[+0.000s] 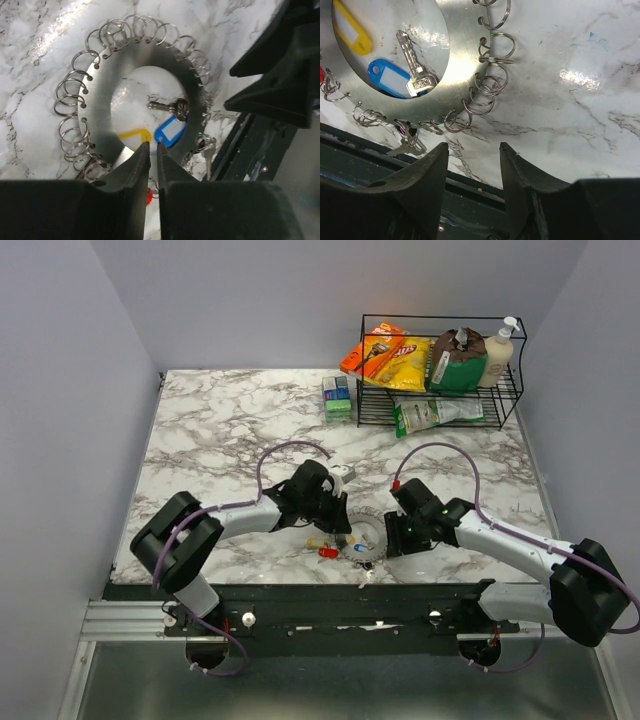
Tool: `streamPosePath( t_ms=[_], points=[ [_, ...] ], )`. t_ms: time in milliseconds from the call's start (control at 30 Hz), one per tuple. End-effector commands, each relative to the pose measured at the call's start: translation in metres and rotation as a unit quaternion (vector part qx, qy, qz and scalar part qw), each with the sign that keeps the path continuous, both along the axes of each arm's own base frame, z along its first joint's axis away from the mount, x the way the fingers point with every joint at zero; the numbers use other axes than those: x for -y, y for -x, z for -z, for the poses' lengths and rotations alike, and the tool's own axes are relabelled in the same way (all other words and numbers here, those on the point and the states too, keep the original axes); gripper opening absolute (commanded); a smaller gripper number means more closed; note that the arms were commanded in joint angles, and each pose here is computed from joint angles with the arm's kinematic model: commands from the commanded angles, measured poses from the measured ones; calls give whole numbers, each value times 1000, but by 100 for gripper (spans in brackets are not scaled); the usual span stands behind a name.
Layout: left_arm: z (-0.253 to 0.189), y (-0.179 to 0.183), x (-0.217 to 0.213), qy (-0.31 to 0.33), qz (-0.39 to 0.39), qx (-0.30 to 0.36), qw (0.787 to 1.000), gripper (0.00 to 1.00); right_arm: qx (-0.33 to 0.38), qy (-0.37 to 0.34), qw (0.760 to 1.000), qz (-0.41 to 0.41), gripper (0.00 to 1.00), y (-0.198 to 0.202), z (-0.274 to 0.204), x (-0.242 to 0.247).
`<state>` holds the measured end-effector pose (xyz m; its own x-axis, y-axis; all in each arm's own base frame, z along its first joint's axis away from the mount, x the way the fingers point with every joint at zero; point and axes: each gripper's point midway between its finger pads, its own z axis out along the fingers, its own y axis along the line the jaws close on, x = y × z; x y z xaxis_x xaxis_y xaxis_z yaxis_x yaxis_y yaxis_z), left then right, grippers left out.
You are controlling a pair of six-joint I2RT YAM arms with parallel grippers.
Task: Put the keys on the keyring
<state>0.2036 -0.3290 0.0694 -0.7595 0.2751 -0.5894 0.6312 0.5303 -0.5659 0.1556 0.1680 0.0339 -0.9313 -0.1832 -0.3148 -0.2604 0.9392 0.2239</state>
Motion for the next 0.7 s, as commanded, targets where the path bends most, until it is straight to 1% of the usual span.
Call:
streamPosePath(
  t_ms=[0,33,367,667],
  points=[
    [21,-10,11,-22,-25,-26,999,13,23,5,1000,6,55,-11,-11,-2],
    [24,-11,11,-26,-27,-26,999,10,24,5,1000,6,56,-12,-12,-2],
    [52,-13,3,-70,-40,-35,996,7,22,-10,1000,-16,57,-13,-12,-10],
    [69,-14,-11,-102,-74,-47,991,2,27,-20,999,-42,57,-15,-14,-18]
  ],
)
